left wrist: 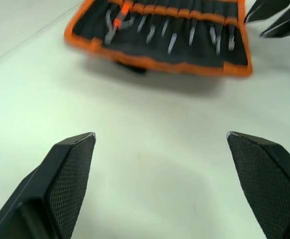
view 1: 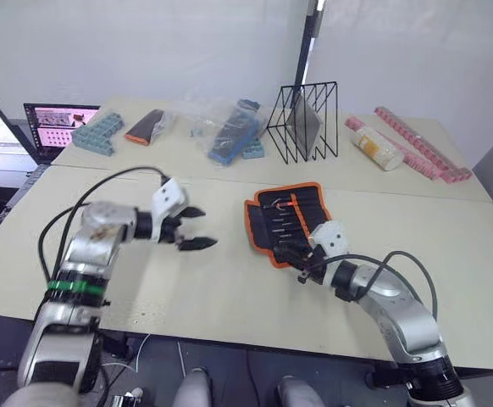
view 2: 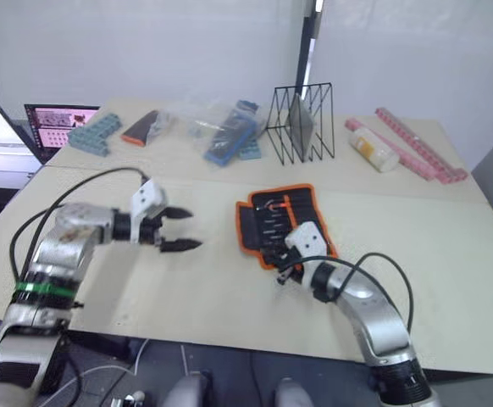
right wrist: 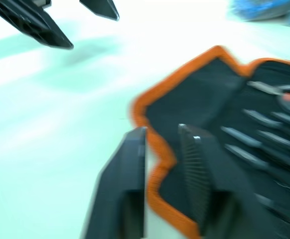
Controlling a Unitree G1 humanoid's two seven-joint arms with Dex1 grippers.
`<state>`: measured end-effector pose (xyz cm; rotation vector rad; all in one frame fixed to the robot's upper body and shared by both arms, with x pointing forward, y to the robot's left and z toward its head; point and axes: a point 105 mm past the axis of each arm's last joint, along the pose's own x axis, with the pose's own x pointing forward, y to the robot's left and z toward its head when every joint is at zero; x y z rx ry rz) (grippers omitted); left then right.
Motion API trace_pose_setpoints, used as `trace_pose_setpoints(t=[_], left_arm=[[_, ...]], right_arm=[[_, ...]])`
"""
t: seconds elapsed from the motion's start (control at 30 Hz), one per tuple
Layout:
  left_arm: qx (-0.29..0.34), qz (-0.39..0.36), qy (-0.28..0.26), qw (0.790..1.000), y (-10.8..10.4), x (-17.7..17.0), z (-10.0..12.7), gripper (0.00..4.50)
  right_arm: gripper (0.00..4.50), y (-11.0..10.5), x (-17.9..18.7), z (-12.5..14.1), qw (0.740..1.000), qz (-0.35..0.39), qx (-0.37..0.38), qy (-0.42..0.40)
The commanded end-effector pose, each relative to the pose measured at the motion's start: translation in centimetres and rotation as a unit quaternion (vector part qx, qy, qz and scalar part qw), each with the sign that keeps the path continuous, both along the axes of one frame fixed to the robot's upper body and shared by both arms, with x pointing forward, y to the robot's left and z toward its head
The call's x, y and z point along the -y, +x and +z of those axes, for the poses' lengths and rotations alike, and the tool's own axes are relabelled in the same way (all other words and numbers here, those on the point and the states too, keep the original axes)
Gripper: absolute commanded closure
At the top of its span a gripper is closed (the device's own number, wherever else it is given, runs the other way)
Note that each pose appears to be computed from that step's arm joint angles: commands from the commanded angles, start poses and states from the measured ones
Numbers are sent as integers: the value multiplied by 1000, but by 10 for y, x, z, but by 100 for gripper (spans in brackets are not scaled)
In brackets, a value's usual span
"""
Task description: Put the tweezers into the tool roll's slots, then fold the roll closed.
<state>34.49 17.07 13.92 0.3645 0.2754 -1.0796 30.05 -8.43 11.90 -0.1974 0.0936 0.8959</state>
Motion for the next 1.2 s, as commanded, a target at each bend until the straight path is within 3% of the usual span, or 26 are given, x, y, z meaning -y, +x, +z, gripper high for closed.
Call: trace_pose_setpoints(t=[0.03, 0.1, 0.23, 0.5, 0.6, 0.93, 0.97, 1.2], left_arm=[[36, 5, -42, 998, -11, 0, 20, 0], [27, 10, -77, 997, -19, 2, 21, 0], [24, 16, -68, 997, -28, 0, 13, 0], [13, 29, -61, 998, -34, -3, 4, 0], [16, 33, -54, 998, -32, -5, 2, 0], [32, 27, -31, 999, -23, -6, 1, 0], [30, 31, -25, 999, -20, -7, -1, 0], [27, 21, 4, 999, -2, -13, 0, 0]], right_arm=[[196, 1, -10, 6, 1000, 5, 17, -7], [127, 6, -17, 2, 999, -3, 27, -25], [5, 13, -25, -5, 996, -21, 63, -64], [5, 27, -40, -3, 991, -45, 98, -74], [87, 35, -38, 1, 990, -73, 102, -63], [426, 46, -37, 1, 987, -92, 104, -78], [447, 47, -36, 2, 987, -90, 106, -75], [447, 42, -39, 6, 990, -30, 111, -78]])
